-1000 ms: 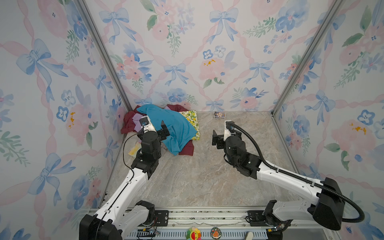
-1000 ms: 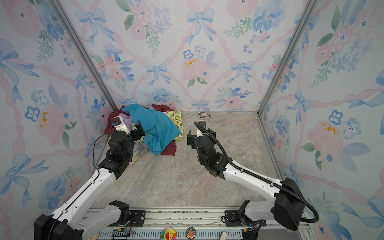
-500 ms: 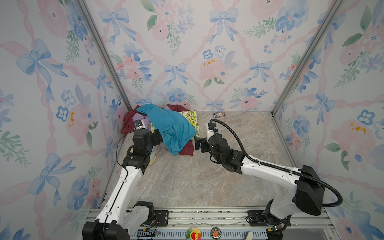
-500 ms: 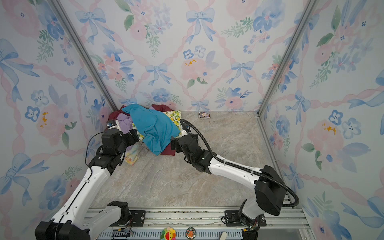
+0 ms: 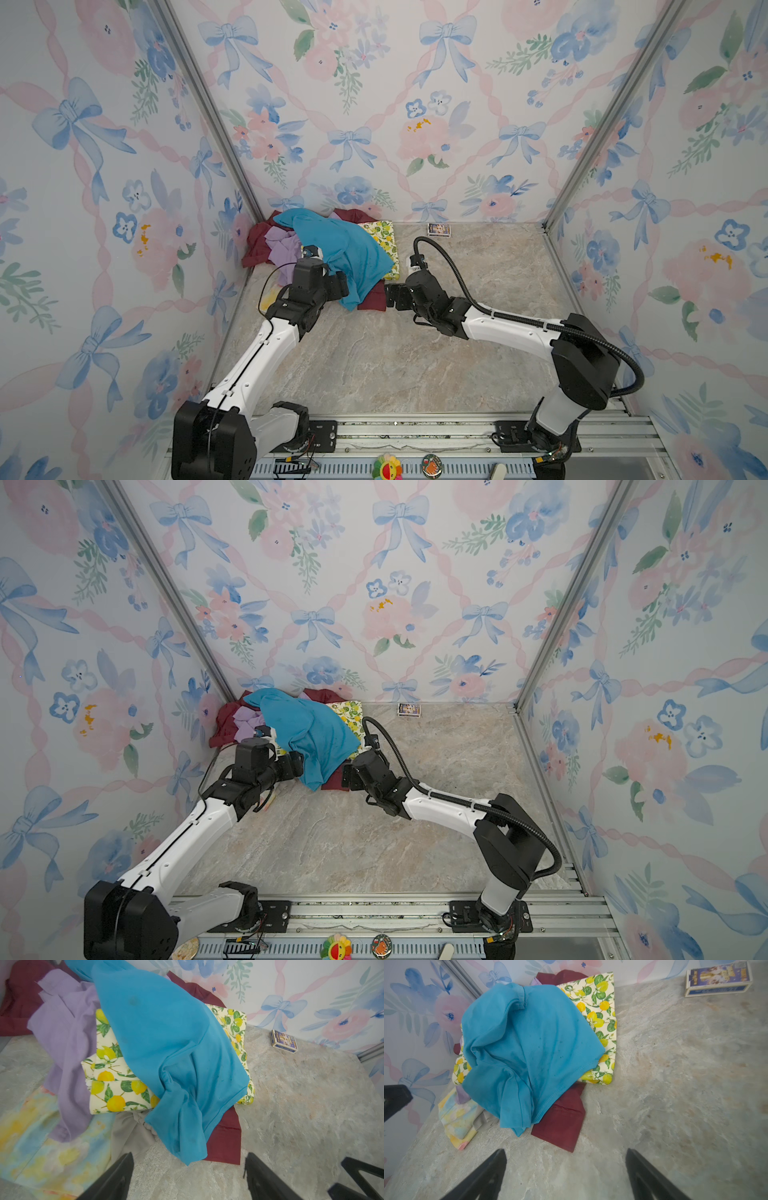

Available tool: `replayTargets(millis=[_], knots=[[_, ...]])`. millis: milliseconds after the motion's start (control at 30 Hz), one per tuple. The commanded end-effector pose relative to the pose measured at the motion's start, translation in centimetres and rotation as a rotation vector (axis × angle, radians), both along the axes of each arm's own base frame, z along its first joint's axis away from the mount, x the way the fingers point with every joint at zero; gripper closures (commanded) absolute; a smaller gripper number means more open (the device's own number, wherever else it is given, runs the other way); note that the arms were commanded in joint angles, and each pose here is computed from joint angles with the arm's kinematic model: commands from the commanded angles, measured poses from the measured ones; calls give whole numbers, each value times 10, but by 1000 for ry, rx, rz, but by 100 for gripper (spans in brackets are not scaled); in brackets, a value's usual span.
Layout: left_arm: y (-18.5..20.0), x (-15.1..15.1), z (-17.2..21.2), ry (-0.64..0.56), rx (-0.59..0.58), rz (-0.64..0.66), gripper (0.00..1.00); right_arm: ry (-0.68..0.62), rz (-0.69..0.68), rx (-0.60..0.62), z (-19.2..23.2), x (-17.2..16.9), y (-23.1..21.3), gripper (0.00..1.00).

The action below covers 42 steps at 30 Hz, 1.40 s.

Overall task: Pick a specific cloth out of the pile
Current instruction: 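Reach both grippers toward the pile, right gripper toward the maroon shirt, then close the right gripper on the maroon shirt under the turquoise shirt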

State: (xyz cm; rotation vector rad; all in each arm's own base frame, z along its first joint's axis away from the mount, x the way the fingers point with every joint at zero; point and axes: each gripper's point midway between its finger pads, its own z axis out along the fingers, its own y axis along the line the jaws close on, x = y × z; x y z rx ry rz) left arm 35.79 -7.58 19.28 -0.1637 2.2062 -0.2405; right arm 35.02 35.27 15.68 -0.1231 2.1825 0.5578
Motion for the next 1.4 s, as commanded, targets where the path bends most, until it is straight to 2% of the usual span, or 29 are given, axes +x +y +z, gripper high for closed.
replayTargets(millis=[0,367,600,800,1067,1367], knots=[[-7,6,1,0,65,-31,14,49,0,41,-5,4,11,8],[0,7,-14,27,115,-4,16,80,-1,-35,-42,19,30,13],[5,4,-9,0,50,10,17,112,-10,-122,-71,34,47,21],[-3,1,-7,-11,6,-24,17,128,-24,-184,-87,37,47,23],[-19,-1,-8,-11,-64,-88,16,151,-11,-205,-108,34,51,30],[-16,-2,-3,-31,-75,-77,16,180,5,-235,-129,35,62,32]])
